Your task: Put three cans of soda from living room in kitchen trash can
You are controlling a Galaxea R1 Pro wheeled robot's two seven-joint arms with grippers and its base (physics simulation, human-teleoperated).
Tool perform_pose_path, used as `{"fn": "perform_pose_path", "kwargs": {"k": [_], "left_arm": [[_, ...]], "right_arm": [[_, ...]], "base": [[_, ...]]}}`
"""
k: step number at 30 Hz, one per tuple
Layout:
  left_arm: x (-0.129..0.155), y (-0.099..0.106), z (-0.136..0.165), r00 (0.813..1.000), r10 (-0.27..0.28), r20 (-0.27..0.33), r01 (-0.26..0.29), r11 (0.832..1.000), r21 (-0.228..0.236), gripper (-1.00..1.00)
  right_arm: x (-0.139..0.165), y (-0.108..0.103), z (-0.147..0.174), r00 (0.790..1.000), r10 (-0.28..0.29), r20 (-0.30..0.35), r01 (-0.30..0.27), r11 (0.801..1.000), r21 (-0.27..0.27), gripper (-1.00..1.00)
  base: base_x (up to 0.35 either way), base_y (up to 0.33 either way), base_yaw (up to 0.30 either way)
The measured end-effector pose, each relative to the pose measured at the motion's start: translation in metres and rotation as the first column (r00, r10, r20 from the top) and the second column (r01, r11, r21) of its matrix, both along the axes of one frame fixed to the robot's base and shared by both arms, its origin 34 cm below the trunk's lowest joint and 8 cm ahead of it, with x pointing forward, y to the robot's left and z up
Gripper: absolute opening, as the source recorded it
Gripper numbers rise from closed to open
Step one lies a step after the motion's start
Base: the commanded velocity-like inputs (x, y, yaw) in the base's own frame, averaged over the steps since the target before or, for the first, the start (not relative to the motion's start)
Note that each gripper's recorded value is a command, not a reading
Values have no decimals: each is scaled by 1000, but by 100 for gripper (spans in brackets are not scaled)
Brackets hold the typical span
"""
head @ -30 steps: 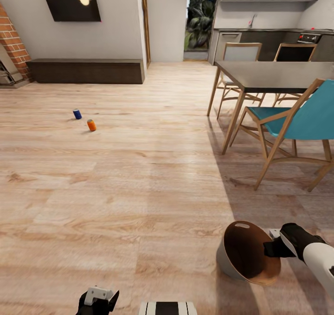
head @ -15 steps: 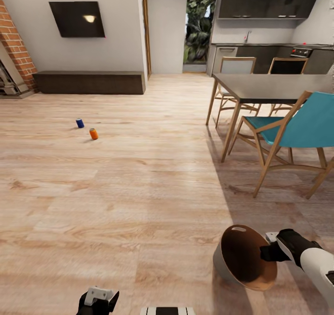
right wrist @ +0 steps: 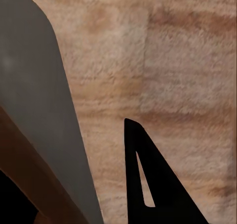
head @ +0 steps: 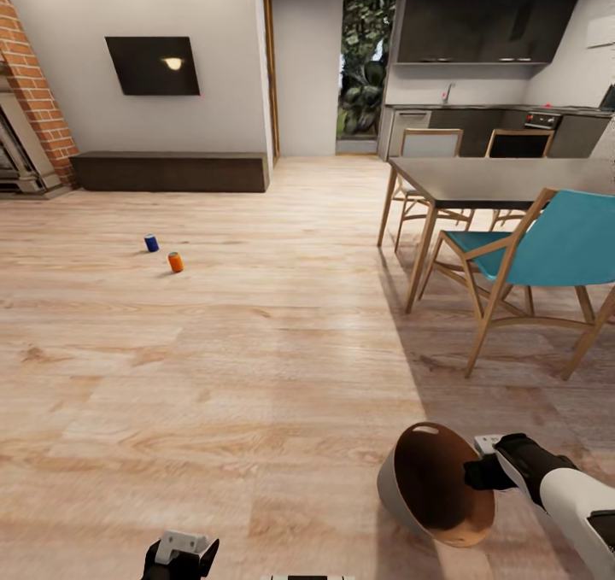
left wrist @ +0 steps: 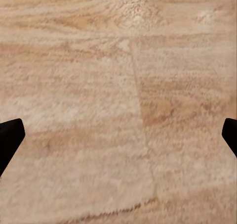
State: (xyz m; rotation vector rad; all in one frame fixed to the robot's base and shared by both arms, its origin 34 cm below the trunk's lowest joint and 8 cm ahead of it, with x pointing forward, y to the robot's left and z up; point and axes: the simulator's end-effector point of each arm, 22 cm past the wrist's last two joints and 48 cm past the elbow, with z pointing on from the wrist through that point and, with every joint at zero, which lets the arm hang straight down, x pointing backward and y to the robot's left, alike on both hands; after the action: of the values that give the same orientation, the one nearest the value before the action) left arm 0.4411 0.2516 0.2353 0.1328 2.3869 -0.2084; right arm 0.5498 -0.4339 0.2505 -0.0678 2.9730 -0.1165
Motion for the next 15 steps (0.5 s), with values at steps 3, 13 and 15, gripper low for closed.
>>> {"fn": "perform_pose_path", "kwargs": {"k": [3, 13, 15], "left_arm": [[3, 0, 4, 1000, 0, 10, 0, 1000, 0, 100], [3, 2, 7, 1000, 7, 9, -7, 1000, 1, 100], [4, 2, 10, 1000, 7, 15, -7, 1000, 0, 100]], "right_arm": [[5, 13, 3, 1000, 5, 13, -5, 1000, 17, -100], [25, 44, 23, 996, 53, 70, -56, 998, 33, -100], [28, 44, 27, 995, 52, 81, -55, 998, 35, -100]], "base": [[0, 0, 0], [0, 0, 0], [0, 0, 0]]}}
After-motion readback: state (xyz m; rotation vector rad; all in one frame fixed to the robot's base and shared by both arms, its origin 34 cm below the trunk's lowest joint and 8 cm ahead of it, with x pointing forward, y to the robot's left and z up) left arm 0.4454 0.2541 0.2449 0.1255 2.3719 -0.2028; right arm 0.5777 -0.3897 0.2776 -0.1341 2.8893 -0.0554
